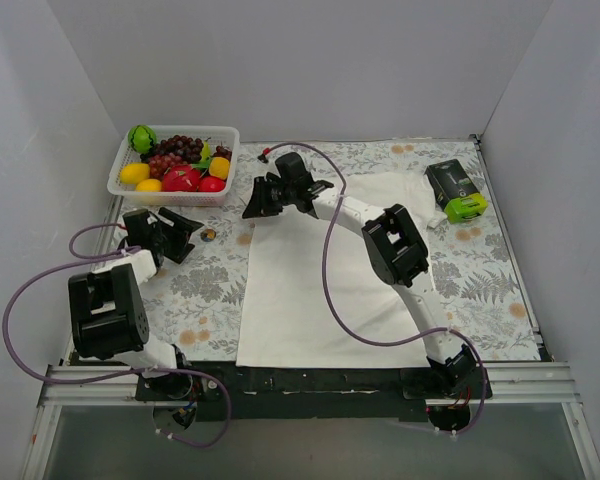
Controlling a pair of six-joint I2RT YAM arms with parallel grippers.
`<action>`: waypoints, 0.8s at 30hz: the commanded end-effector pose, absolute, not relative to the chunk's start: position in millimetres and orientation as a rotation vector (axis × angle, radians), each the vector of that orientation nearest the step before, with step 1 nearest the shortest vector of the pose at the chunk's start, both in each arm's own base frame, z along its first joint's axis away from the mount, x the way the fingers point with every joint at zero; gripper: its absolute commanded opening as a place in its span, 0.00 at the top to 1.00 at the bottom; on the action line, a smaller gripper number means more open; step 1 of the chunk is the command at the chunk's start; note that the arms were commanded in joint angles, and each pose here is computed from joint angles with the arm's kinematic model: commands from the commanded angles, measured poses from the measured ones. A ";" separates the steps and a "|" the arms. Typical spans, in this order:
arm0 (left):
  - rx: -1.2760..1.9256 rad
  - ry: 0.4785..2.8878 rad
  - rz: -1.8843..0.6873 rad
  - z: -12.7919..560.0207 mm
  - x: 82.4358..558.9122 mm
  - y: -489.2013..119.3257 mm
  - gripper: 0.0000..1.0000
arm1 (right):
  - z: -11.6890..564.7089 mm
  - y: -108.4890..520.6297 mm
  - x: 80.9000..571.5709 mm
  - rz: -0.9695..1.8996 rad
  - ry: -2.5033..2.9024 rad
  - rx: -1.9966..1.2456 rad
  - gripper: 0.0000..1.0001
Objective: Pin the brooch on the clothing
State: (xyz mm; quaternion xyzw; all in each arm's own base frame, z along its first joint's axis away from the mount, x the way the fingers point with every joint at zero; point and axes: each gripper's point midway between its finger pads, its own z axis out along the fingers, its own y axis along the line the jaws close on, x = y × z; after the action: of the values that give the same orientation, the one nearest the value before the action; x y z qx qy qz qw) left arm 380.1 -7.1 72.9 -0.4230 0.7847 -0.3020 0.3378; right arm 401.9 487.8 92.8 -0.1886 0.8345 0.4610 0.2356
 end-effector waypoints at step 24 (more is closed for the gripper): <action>-1.043 2.211 -0.731 18.7 412.9 -18.8 0.61 | 74.2 558.1 400.2 1.713 2.210 -0.347 0.99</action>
State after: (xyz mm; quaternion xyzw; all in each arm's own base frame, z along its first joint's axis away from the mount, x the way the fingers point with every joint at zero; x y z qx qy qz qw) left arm 423.3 -13.9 34.5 -0.4017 0.8040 -0.3052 0.3148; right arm 400.9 545.5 52.8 -0.1130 0.7991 0.5705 0.1520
